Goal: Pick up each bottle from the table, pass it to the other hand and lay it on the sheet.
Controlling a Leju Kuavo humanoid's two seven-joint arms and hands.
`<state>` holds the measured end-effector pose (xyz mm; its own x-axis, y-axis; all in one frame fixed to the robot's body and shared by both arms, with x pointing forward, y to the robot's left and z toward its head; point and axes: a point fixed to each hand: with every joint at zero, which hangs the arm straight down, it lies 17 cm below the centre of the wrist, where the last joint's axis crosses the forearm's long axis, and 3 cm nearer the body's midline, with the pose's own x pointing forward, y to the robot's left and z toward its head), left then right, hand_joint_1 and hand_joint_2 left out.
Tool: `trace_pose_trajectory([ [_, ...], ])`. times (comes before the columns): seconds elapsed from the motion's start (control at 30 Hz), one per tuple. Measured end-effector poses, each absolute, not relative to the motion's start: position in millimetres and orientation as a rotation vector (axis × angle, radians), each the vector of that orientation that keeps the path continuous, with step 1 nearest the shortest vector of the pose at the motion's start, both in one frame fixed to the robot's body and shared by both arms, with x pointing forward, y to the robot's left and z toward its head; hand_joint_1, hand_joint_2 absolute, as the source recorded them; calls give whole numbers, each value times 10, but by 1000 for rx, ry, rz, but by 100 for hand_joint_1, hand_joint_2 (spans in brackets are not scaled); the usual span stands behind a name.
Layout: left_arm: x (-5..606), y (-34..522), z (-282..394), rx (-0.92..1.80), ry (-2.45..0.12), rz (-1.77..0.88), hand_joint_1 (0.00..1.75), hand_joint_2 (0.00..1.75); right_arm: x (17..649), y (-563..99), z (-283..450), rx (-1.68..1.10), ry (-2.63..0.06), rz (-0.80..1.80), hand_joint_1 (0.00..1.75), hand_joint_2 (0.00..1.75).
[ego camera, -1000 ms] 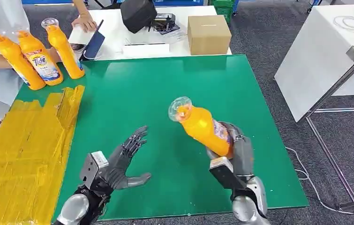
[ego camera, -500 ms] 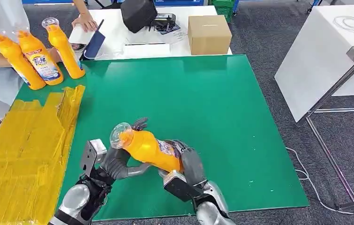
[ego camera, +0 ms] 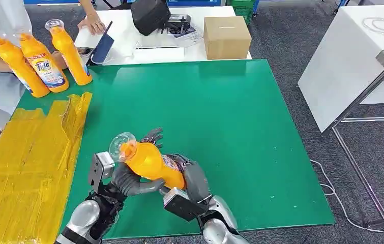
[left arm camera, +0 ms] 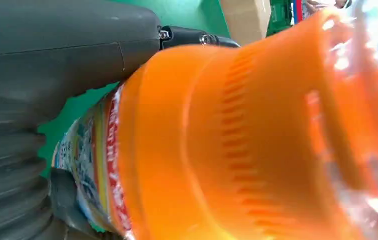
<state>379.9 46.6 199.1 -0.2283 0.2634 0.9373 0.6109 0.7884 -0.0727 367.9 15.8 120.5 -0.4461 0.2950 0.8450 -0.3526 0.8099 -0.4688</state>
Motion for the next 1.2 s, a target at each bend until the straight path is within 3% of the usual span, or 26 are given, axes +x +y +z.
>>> trace_pose_trajectory([
  [0.07, 3790, 450, 1994, -676, -1817, -377, 0, 175, 3684, 167, 1214, 47, -1897, 732, 164, 175],
  [0.1, 3783, 440, 1998, -678, -1818, -379, 35, 175, 3690, 168, 1220, 49, -1897, 729, 162, 175],
  [0.13, 3782, 440, 2004, -680, -1821, -374, 175, 175, 3692, 174, 1227, 53, -1897, 727, 162, 175],
  [0.77, 3844, 491, 2081, -688, -1835, -266, 175, 175, 3688, 253, 1206, 82, -1885, 730, 175, 175],
  [0.83, 3847, 494, 2083, -689, -1835, -262, 175, 175, 3686, 256, 1203, 83, -1885, 731, 169, 175],
  [0.87, 3851, 499, 2084, -689, -1835, -256, 175, 175, 3687, 256, 1201, 82, -1884, 731, 157, 175],
  [0.9, 3857, 506, 2088, -689, -1835, -246, 175, 175, 3688, 257, 1201, 82, -1884, 732, 117, 175],
  [0.93, 3862, 519, 2093, -691, -1836, -232, 175, 175, 3691, 254, 1202, 79, -1885, 730, 0, 175],
  [1.1, 3942, 746, 2196, -625, -1903, -109, 175, 175, 3715, 200, 1244, 60, -1900, 677, 0, 175],
  [1.2, 4098, 1204, 2383, -343, -2060, -59, 175, 175, 3726, 43, 1308, 32, -1925, 614, 0, 175],
])
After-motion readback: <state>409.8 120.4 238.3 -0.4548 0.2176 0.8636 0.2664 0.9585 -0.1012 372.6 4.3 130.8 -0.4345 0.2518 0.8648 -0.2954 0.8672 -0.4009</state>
